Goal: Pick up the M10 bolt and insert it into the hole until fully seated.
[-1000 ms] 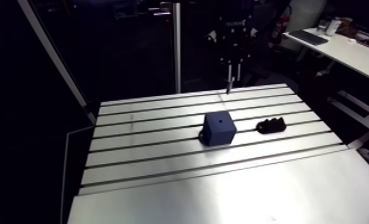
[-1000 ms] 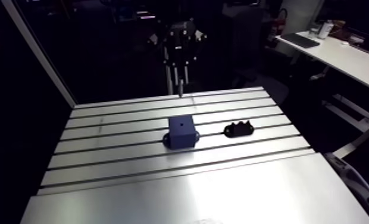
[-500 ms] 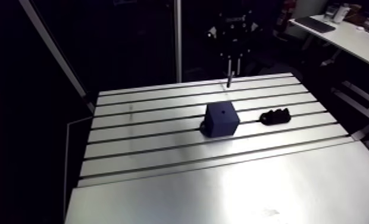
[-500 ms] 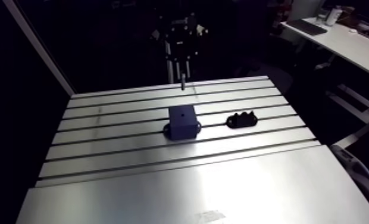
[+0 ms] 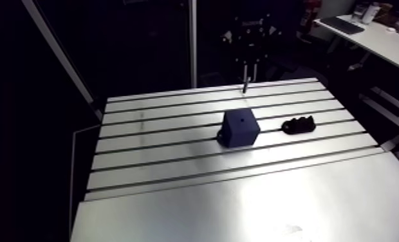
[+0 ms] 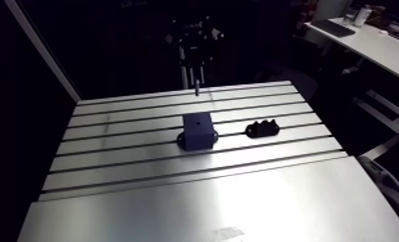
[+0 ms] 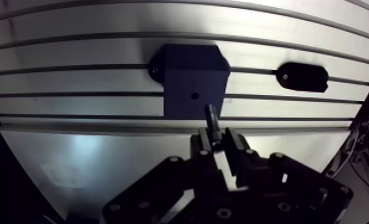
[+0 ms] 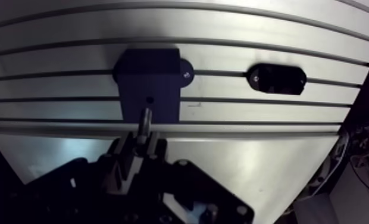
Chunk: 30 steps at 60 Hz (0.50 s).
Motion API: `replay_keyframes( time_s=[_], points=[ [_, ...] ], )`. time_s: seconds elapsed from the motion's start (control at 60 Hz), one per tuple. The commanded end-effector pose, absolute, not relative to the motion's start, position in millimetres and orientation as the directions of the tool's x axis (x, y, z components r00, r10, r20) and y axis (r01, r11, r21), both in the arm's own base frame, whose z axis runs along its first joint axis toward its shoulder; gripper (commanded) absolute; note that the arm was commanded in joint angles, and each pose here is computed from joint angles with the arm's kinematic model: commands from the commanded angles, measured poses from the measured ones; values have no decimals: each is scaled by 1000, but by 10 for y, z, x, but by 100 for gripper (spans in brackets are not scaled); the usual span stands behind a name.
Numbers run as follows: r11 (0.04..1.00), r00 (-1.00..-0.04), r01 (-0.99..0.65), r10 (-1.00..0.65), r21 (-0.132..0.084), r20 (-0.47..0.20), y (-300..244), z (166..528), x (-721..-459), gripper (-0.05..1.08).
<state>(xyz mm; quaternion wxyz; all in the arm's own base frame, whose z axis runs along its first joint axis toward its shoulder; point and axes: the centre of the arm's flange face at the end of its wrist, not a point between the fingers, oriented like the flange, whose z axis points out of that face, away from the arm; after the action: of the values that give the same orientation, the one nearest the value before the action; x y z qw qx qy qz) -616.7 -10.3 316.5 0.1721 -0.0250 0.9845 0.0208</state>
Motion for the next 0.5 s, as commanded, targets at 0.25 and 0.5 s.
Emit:
replay_keyframes(
  time_s=[0.25,0.5],
  points=[
    [999,-937,-47,-34,28,-349,-135,3092,-6037,108],
    [998,-932,-48,-33,32,-360,-121,3036,-6019,108]
  ],
)
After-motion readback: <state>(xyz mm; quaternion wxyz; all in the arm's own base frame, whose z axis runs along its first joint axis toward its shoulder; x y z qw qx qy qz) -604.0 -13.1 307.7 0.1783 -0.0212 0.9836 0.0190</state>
